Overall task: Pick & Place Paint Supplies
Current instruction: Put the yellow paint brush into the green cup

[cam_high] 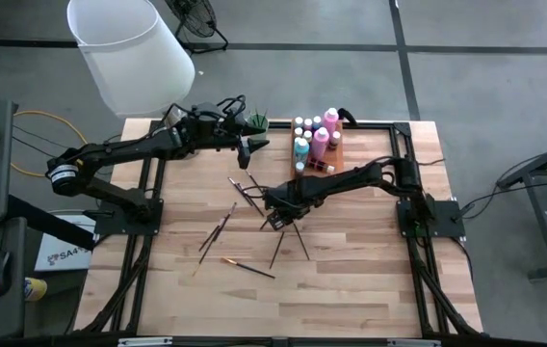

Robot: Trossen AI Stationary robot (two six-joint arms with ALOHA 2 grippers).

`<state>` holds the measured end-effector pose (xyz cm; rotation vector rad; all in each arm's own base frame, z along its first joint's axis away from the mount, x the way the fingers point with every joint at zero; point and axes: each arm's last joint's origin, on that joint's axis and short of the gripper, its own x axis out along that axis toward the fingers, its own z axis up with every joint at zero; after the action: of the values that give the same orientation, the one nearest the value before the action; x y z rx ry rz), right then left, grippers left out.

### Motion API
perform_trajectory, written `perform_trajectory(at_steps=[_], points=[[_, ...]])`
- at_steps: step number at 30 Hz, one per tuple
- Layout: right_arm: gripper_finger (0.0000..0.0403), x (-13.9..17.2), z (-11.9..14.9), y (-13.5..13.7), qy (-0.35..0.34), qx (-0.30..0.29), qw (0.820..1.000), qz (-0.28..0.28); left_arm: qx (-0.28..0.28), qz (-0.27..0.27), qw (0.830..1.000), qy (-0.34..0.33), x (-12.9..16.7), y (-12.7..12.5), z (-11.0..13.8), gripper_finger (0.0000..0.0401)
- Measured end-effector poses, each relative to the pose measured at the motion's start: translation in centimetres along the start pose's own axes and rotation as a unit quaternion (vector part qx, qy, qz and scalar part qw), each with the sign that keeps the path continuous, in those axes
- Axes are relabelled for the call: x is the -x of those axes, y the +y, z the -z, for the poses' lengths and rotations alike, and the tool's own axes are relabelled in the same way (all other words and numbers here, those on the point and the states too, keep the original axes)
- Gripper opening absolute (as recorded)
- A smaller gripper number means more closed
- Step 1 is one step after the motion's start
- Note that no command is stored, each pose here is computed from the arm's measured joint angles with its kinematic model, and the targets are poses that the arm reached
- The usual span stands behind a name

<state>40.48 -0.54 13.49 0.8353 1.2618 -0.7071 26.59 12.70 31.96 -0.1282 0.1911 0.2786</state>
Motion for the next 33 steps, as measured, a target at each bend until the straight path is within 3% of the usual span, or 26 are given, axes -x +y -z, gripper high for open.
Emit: perform_trajectory(at_steps=[11, 22, 33], points=[[0.0115, -1.06, 0.26, -0.06, -0.008, -0.004, 1.000, 0.025, 0.000, 0.000, 1.000, 0.000, 0.00, 0.00, 0.02, 0.0196], [0.0043, -1.14, 0.31, -0.24, -0.006, -0.008, 0.999, 0.032, 0.000, 0.000, 1.000, 0.000, 0.00, -0.01, 0.00, 0.0196], [0.0004, -1.17, 0.34, -0.26, 0.004, 0.002, 1.000, 0.027, 0.000, 0.000, 1.000, 0.000, 0.00, 0.01, 0.02, 0.0196]])
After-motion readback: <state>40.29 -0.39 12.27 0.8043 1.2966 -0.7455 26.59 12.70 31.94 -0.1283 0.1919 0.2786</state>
